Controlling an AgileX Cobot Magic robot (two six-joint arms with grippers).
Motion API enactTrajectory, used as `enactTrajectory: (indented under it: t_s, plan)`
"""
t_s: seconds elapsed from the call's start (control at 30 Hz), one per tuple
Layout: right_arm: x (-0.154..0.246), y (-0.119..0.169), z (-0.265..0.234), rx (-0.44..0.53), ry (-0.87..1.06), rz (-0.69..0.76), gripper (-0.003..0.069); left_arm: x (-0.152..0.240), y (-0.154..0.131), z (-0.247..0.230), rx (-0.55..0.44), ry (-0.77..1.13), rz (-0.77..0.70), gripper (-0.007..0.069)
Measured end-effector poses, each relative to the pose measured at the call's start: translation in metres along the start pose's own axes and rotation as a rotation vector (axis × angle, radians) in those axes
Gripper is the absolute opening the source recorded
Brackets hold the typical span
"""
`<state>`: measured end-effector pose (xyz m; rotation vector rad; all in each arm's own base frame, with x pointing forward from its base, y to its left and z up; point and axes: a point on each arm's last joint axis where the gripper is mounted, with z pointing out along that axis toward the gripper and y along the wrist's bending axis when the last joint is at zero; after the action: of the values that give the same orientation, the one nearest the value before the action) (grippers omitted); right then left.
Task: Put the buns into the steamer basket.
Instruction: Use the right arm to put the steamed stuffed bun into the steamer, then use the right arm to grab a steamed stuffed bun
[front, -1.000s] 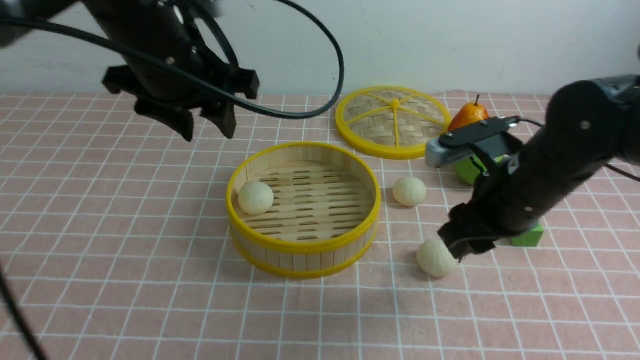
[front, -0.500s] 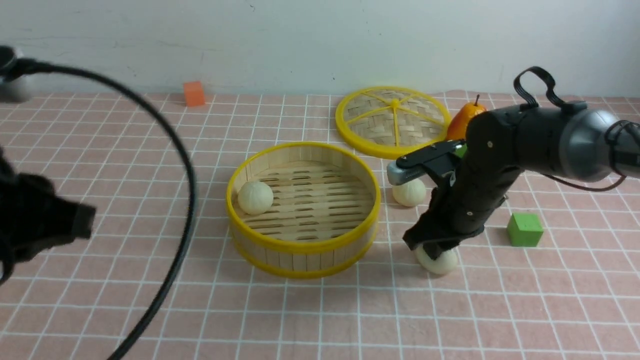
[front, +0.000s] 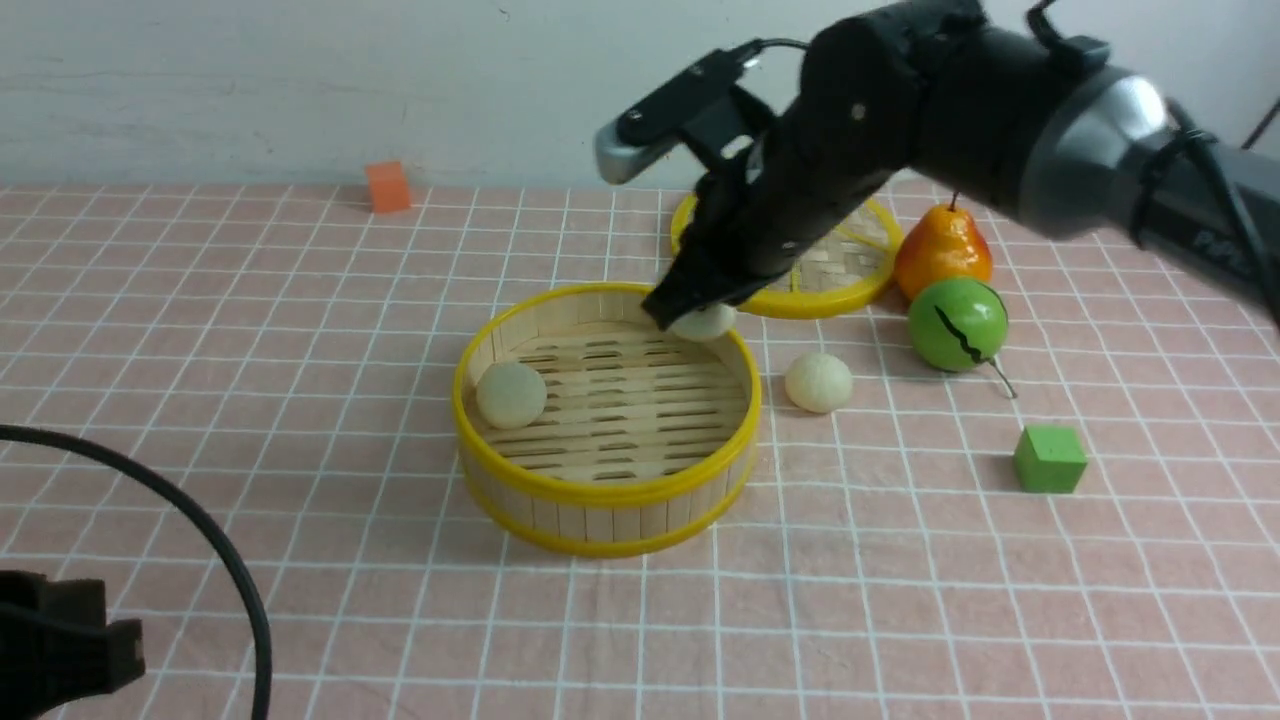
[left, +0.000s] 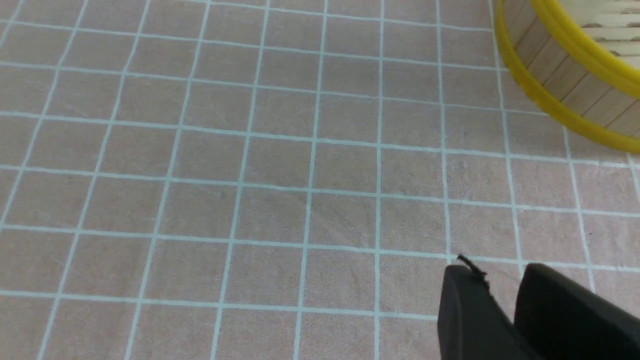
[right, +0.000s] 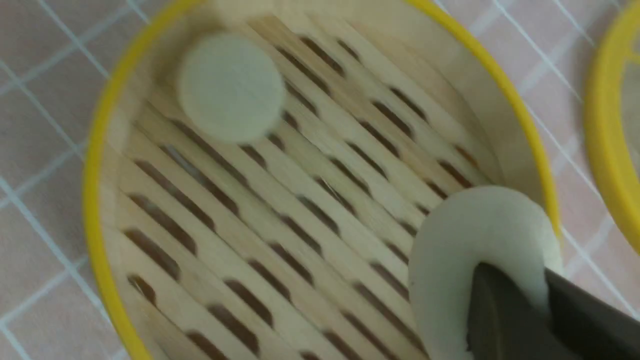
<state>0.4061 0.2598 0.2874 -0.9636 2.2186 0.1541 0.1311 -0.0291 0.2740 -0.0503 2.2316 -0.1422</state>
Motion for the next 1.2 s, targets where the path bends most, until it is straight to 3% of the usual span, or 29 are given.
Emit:
enactTrajectory:
  t_s: [0.17,0.3,0.37,0.4,0.43,0.47,0.57,0.73,0.83,0.93,1.2]
  plan:
    - [0.015,0.034,0.060,0.004,0.046,-0.135,0.0137,-0.002,-0.002,0.002,0.013,-0.015,-0.001,0.0152]
    - [0.030,0.044,0.086,-0.006,0.115,-0.169,0.0342,-0.002,-0.002,0.002,0.016,-0.019,-0.003,0.0156]
    - [0.030,0.046,0.085,-0.005,0.126,-0.163,0.0391,-0.002,-0.002,0.002,0.016,-0.019,-0.003,0.0158]
    - [0.024,0.045,0.075,0.003,0.137,-0.139,0.0473,-0.002,-0.002,0.002,0.013,-0.015,-0.003,0.0160]
    - [0.024,0.044,0.074,0.003,0.139,-0.135,0.0473,-0.002,-0.002,0.002,0.013,-0.015,-0.003,0.0160]
    - [0.015,0.041,0.056,0.012,0.159,-0.094,0.0548,-0.001,-0.001,0.002,0.010,-0.010,-0.003,0.0162]
    - [-0.004,0.033,0.019,0.034,0.153,-0.053,0.0601,-0.001,-0.001,0.002,0.009,-0.009,-0.003,0.0162]
    - [-0.024,-0.023,-0.042,0.125,0.053,0.092,0.0600,-0.003,-0.002,0.002,0.018,-0.027,-0.002,0.0163]
    - [-0.009,-0.058,-0.037,0.129,0.081,0.212,0.0574,-0.004,-0.003,0.002,0.024,-0.036,-0.002,0.0165]
    - [0.030,-0.098,0.002,0.074,0.193,0.406,0.0524,-0.004,-0.003,0.002,0.027,-0.039,-0.002,0.0167]
    - [0.070,-0.110,0.064,0.034,0.305,0.474,0.0466,-0.004,-0.003,0.002,0.029,-0.042,-0.002,0.0177]
